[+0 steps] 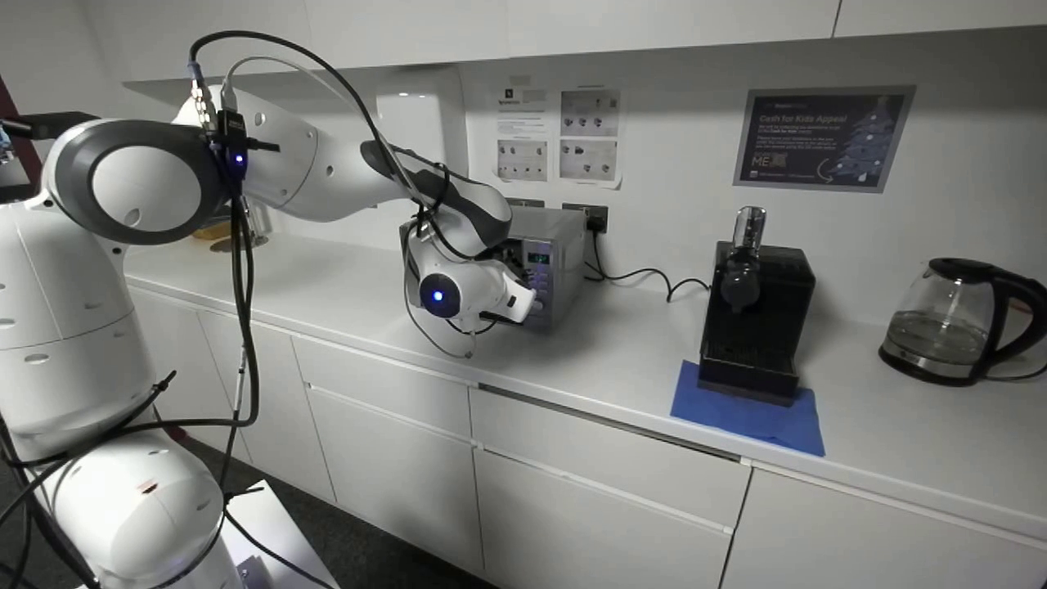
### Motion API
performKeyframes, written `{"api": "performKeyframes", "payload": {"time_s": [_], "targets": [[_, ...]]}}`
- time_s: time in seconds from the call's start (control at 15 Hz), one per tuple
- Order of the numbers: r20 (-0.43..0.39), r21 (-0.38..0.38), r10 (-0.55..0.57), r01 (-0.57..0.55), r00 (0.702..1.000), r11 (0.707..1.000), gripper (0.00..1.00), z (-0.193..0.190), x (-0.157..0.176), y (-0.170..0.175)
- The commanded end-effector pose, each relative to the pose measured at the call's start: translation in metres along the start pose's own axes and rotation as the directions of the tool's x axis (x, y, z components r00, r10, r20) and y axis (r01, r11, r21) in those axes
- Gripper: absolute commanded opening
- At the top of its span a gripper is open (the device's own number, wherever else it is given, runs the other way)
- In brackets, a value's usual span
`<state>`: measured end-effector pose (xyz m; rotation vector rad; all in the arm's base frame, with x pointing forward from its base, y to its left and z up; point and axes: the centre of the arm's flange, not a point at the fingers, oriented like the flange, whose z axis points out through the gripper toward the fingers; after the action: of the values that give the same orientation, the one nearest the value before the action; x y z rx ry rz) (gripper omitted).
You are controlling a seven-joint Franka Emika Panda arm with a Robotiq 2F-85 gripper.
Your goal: Press a button on the microwave.
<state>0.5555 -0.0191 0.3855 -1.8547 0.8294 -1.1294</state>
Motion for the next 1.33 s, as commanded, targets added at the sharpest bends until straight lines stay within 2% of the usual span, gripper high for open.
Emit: {"api": "performKeyframes", "payload": {"time_s": [0.0,0.33,0.67,1.0,1.27], "targets": [[0.000,0.000,0.000,0.000,1.000,1.000,0.00,0.000,0.000,0.000],[0.000,0.000,0.000,0.000,1.000,1.000,0.00,0.000,0.000,0.000],[0.028,-0.038,0.015,-0.014,1.000,0.999,0.00,0.007,0.002,0.024],[0.054,-0.068,0.006,-0.003,0.999,0.998,0.00,0.017,-0.009,0.040],[0.079,-0.063,-0.013,0.018,0.997,0.998,0.00,0.024,-0.019,0.041]]}}
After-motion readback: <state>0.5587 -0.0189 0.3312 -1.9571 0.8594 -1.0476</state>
